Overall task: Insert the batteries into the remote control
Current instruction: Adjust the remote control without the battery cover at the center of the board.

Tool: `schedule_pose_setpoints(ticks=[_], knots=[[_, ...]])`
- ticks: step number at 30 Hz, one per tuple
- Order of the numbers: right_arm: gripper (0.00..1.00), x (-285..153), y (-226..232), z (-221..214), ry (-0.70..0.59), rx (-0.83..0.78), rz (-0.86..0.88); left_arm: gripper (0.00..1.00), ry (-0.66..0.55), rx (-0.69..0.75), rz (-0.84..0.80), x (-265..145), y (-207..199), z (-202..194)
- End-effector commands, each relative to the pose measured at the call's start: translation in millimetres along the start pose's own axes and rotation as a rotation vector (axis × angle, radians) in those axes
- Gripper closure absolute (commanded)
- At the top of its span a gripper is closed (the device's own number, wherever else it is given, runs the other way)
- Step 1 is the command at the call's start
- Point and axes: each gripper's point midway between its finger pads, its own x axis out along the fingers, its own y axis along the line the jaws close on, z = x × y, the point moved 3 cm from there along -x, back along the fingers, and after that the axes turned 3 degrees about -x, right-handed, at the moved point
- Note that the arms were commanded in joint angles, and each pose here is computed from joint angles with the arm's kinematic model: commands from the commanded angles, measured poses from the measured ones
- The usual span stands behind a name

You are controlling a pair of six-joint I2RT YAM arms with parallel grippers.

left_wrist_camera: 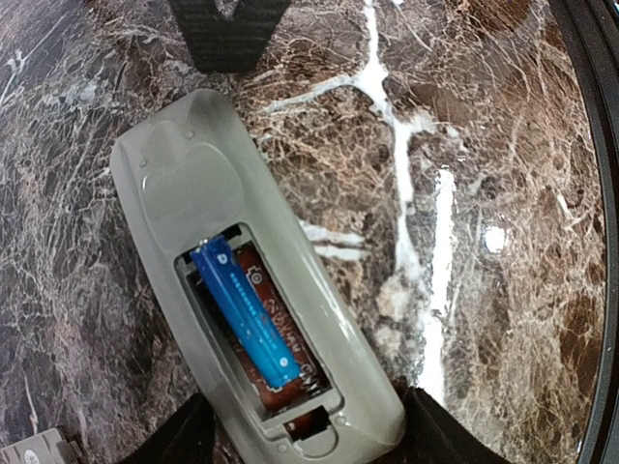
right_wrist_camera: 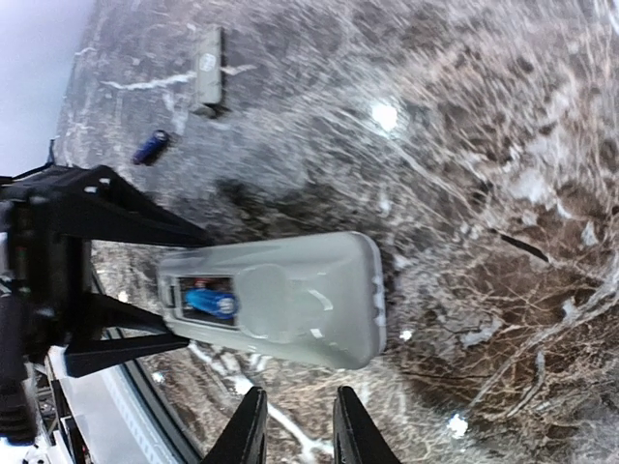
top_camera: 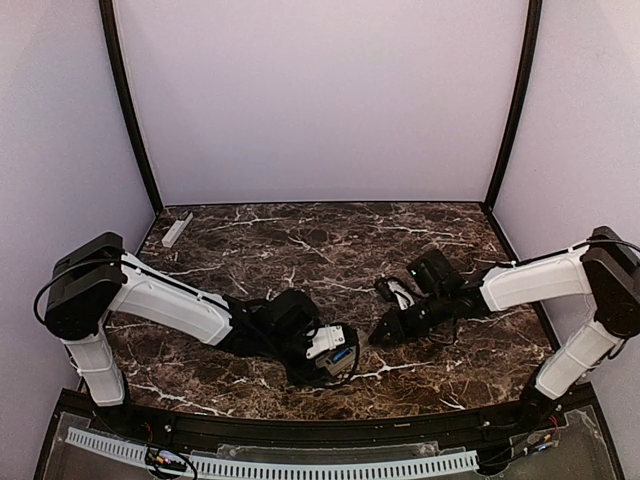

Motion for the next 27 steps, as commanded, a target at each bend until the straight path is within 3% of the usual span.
schedule_pose_setpoints(ticks=[1, 7, 16, 27], knots=[[0.75, -17.9, 22.5, 16.3, -0.058, -0.056, 0.058, 0.31, 0.019, -0.003, 0.023, -1.7, -2.8, -7.0], [0.74, -12.4, 44.0, 27.0, -0.050, -0.097, 0.089, 0.23, 0.001, 0.001, 0.042, -2.5, -4.5, -2.7], [0.75, -5.8, 37.9, 20.8, -0.030, -0.070, 0.066, 0.17, -0.108, -0.022, 0.104, -32.3, -5.4, 9.8], [0.76, -3.5, 36.5, 20.4, -0.031, -0.065, 0.079, 0.24, -0.179, -0.072, 0.189, -26.2, -23.6, 32.0]])
